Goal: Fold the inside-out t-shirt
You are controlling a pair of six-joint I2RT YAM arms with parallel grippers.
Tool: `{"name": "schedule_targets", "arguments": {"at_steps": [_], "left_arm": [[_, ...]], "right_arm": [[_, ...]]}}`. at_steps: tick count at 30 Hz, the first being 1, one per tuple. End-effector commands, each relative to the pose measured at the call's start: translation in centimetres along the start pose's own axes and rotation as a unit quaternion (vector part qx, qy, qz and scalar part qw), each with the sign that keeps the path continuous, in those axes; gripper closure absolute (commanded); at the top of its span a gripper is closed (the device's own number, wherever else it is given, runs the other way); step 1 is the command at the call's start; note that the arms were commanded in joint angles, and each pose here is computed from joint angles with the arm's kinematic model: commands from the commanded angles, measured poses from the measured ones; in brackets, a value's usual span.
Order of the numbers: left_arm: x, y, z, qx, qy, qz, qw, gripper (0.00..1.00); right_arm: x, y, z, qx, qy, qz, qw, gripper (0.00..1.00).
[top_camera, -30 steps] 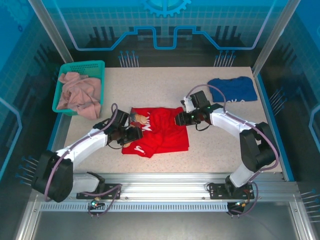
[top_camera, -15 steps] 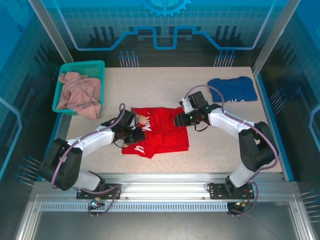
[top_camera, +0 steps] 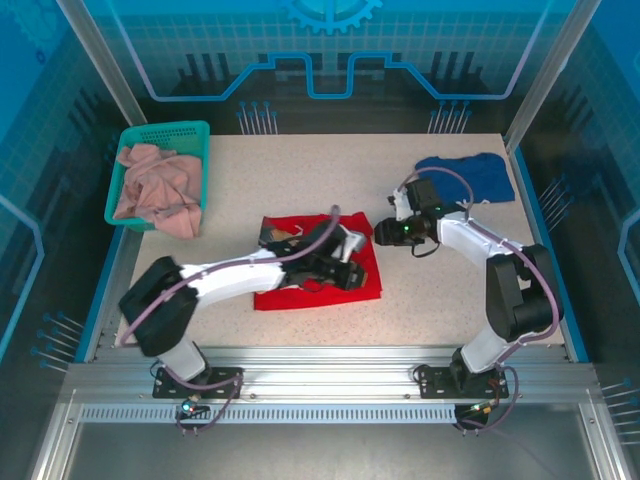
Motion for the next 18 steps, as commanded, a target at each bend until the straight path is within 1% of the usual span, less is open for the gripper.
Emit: {"name": "schedule_targets", "arguments": {"at_steps": [1, 4, 7, 10, 11, 12, 14, 16, 18], "left_arm": [[3.1, 0.5, -0.7, 0.056, -0.031, 0.032, 0.997, 0.64], [3.3, 0.8, -1.0, 0.074, -0.051, 0.047, 0.995, 0.51], [1.5, 0.7, -1.4, 0.088, -0.054, 0.034, 0.994, 0.40], [-1.2, 0.2, -1.8, 0.102, -0.056, 0.011, 0.993, 0.36], [-2.2, -0.1, -1.6, 0.097, -0.055, 0.003, 0.994, 0.35], [-3.3, -0.5, -1.1, 0.085, -0.053, -0.008, 0.995, 0.35], [-5.4, -1.4, 0.8, 0.040, -0.059, -0.033, 0.997, 0.34], [-7.2, -2.7, 4.1, -0.036, -0.079, -0.062, 0.994, 0.30], [-7.8, -3.9, 7.1, -0.107, -0.101, -0.062, 0.987, 0.30]], "right_arm": [[-0.5, 1.7, -1.0, 0.028, 0.004, 0.024, 0.999, 0.49], [-0.7, 2.6, -1.5, 0.041, 0.009, 0.028, 0.999, 0.48], [-1.1, 3.4, -1.4, 0.048, 0.005, 0.030, 0.998, 0.47], [-1.6, 4.4, -0.5, 0.042, -0.022, 0.026, 0.999, 0.45], [-1.7, 5.1, 0.0, 0.033, -0.029, 0.029, 0.999, 0.44], [-1.9, 5.6, 0.7, 0.020, -0.036, 0.030, 0.999, 0.43], [-2.4, 6.6, 2.2, -0.005, -0.039, 0.033, 0.999, 0.42], [-2.7, 7.8, 3.3, -0.012, -0.045, 0.038, 0.998, 0.42], [-2.8, 8.7, 3.9, -0.011, -0.050, 0.048, 0.998, 0.42]]}}
Point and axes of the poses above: each hand's point on the last joint's axis, 136 mm out from that joint toward the fingers, its own x axis out along the fingers, its own z axis along the line the jaws close on, y = z × x, the point moved 10 cm from there along -x, back along the fingers, and after that the axes turned 4 degrees about -x, right-handed, at the moved point
